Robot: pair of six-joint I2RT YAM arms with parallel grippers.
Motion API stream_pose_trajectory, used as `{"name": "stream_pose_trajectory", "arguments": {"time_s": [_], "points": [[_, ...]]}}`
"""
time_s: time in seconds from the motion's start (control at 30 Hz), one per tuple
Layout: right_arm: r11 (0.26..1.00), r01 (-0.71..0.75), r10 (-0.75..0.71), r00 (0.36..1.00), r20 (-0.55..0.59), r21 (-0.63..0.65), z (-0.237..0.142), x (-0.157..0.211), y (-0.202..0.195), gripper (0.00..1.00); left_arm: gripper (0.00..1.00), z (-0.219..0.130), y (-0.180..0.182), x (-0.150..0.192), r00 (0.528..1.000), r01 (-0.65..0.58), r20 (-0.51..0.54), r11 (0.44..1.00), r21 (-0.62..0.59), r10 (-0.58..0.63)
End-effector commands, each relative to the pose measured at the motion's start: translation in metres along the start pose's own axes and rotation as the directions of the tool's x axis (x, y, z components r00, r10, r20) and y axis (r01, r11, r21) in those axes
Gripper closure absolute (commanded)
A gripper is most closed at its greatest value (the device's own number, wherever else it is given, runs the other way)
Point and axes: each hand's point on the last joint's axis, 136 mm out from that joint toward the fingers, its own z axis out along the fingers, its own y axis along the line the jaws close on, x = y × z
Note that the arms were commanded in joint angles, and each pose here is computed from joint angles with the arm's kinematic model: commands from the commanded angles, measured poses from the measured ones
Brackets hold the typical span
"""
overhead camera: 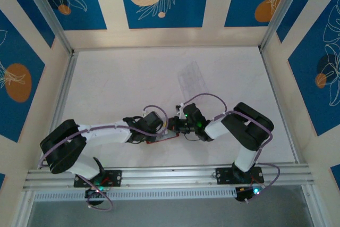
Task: Put the credit cards into the card holder
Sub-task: Insert the credit card into the card slot.
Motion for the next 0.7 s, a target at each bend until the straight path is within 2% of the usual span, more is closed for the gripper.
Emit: {"name": "stream_pose_trajectory", "arguments": {"time_s": [0.0,0.27,0.67], "points": [[0.995,-0.028,0.039,0.994,-0.103,0.100,-0.007,0.035,-0.027,1.00,0.76,0.014,0.016,0.038,0.990,-0.028,-0.141,0.999,-0.044,0.021],[0.994,-0.014,0.028,0.991,-0.132,0.104,-0.009,0.041,-0.027,1.00,0.76,0.015,0.014,0.038,0.989,-0.027,-0.145,0.999,-0.042,0.021],[0.999,0.004,0.005,0.985,-0.170,0.052,0.015,0.035,-0.010,1.00,0.76,0.014,0.015,0.039,0.989,-0.028,-0.146,0.999,-0.041,0.022]]}}
